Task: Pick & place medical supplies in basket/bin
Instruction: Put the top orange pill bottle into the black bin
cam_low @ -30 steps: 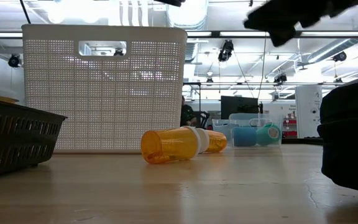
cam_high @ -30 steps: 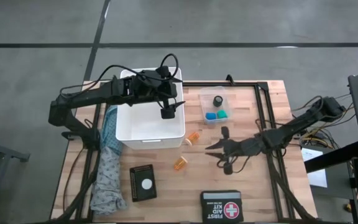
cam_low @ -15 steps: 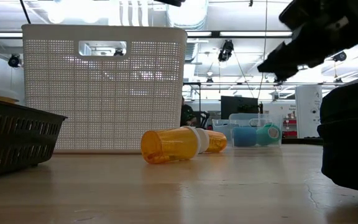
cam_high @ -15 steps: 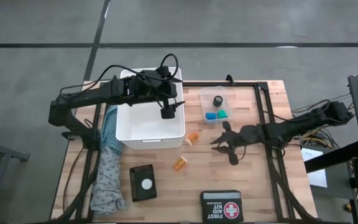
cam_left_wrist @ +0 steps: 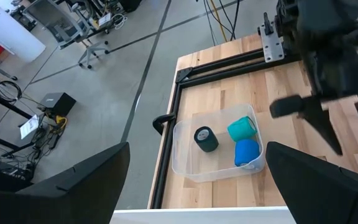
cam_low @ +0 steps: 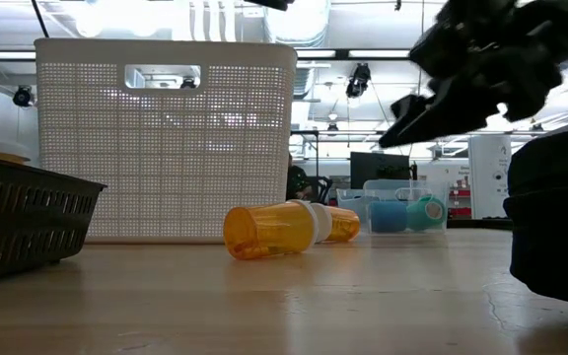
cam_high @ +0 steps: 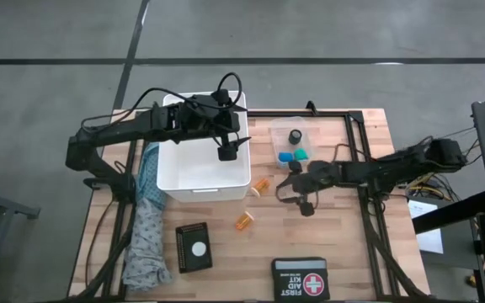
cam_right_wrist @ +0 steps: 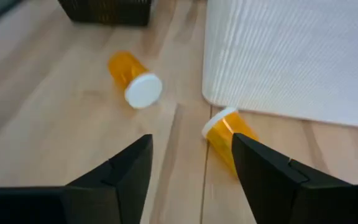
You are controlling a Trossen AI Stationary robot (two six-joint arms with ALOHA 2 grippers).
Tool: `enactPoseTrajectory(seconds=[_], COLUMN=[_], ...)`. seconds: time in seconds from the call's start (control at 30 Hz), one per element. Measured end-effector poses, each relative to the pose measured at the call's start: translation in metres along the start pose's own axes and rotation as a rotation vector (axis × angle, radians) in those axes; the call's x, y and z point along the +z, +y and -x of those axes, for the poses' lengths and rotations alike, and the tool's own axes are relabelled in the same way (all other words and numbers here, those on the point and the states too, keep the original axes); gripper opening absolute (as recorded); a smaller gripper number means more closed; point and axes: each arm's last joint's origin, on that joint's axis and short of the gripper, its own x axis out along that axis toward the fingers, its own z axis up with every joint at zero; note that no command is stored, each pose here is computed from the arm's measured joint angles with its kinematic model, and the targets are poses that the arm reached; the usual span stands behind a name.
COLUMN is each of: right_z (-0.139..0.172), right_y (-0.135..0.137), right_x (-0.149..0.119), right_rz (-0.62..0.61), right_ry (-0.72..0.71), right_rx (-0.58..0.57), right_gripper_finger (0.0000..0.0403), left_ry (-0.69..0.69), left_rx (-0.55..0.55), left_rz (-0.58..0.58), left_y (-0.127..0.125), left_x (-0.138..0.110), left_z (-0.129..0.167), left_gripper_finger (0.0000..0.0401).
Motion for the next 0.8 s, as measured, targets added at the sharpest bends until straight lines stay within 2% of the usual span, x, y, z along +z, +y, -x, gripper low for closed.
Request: enactPoseTrajectory(seconds=[0.23, 0.43, 0.8], right_z=[-0.032, -0.046, -0.067], right_y=[-0.012, -0.027, -0.041], right_x=[0.009, 0.022, 0.037], right_rz=[0.028, 0.066, 0.266], right_ry=[0.172, 0.286, 0.321], right_rx=[0.003, -0.006, -0.029], right_gripper_finger=[0.0226, 0.0226, 0.0228], left_ry=[0.0, 0.0, 0.0], left_rx=[0.0, 0.0, 0.0], left_rz=[0.0, -0.002, -0.002], left_y=[0.0, 0.0, 0.0], left_x=[0.0, 0.0, 0.0], left_z=[0.0, 0.0, 0.0], left_gripper_finger=[0.0381, 0.0381, 0.0381])
